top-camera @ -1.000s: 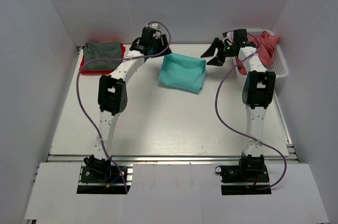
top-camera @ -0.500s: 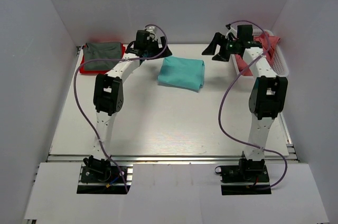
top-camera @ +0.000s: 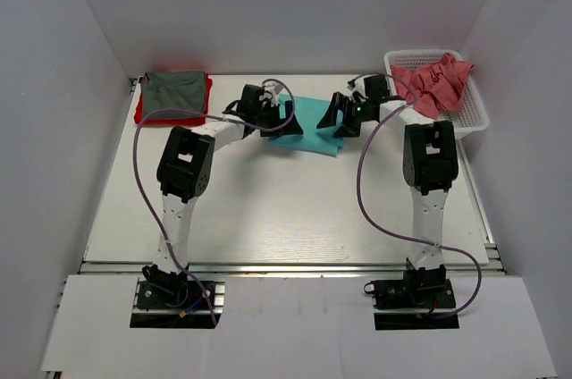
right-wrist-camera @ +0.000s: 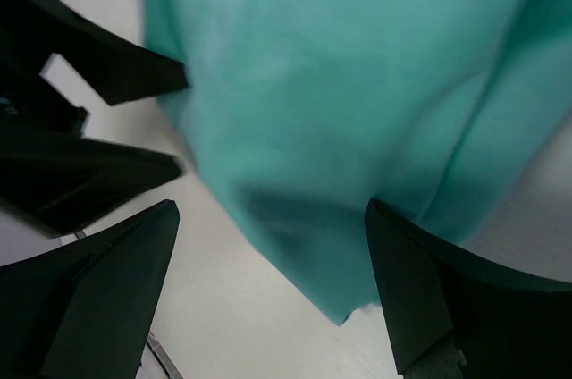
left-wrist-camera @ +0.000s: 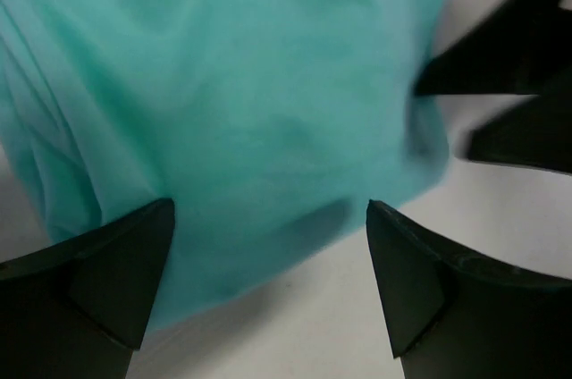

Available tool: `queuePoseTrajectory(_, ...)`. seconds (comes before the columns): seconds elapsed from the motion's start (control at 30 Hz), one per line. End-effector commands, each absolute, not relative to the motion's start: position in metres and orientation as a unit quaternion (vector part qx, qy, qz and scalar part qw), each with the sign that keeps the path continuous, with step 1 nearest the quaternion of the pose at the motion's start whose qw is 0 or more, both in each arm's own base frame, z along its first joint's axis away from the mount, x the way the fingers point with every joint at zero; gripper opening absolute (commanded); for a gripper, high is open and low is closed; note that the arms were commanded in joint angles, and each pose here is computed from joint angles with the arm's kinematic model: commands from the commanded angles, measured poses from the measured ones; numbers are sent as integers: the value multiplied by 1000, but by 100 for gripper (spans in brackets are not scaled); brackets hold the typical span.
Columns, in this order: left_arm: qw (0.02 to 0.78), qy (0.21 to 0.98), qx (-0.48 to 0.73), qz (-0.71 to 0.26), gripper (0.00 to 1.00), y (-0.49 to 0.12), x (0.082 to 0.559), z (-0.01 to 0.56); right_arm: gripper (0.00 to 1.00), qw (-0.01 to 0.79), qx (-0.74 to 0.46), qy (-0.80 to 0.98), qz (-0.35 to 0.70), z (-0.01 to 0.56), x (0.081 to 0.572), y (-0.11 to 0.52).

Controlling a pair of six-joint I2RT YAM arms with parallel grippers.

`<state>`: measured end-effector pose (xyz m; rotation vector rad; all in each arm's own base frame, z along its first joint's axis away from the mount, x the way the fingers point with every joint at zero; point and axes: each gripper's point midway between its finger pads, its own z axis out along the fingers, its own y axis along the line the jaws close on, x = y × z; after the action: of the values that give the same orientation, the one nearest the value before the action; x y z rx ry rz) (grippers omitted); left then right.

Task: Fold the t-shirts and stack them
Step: Fold the long partially folded tshirt into a neat square

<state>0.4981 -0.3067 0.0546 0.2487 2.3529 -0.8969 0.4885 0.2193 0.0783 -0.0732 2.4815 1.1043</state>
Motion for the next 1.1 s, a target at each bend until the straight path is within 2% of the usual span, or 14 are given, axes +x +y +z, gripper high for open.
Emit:
queuePoseTrajectory(0.0,269,893,93,-348,100,-295,464,35,90,201,-5,900,386,52,486,213)
queuePoseTrajectory(0.1,254,890,94,-368,100,-293,439,25,90,155,6,908,389,23,456,214)
queuePoseTrajectory(0.27,223,892,100,-381,100,-290,391,23,90,139,-1,908,396,15,413,216)
queuePoseTrajectory(0.47,181,922,85,-332,100,-259,319,16,90,123,-31,914,386,24,362,219)
queuePoseTrajectory(0.5,181,923,89,-328,100,-258,309,21,90,140,-38,911,386,36,355,217)
queuePoseTrajectory(0.53,199,920,95,-324,100,-256,301,38,90,125,-42,913,386,32,337,221)
queuePoseTrajectory(0.57,202,920,98,-320,100,-254,294,45,90,151,-56,905,393,54,335,223)
queuePoseTrajectory(0.7,270,907,103,-306,100,-248,293,85,90,164,-86,901,393,74,303,223)
queuePoseTrajectory(0.8,296,909,93,-279,100,-239,296,104,90,224,-117,883,395,114,301,222)
queuePoseTrajectory(0.97,337,919,43,-202,100,-207,309,105,90,262,-122,865,411,143,300,224)
queuePoseTrajectory(1.07,324,930,37,-169,100,-200,319,91,90,274,-121,859,415,153,298,223)
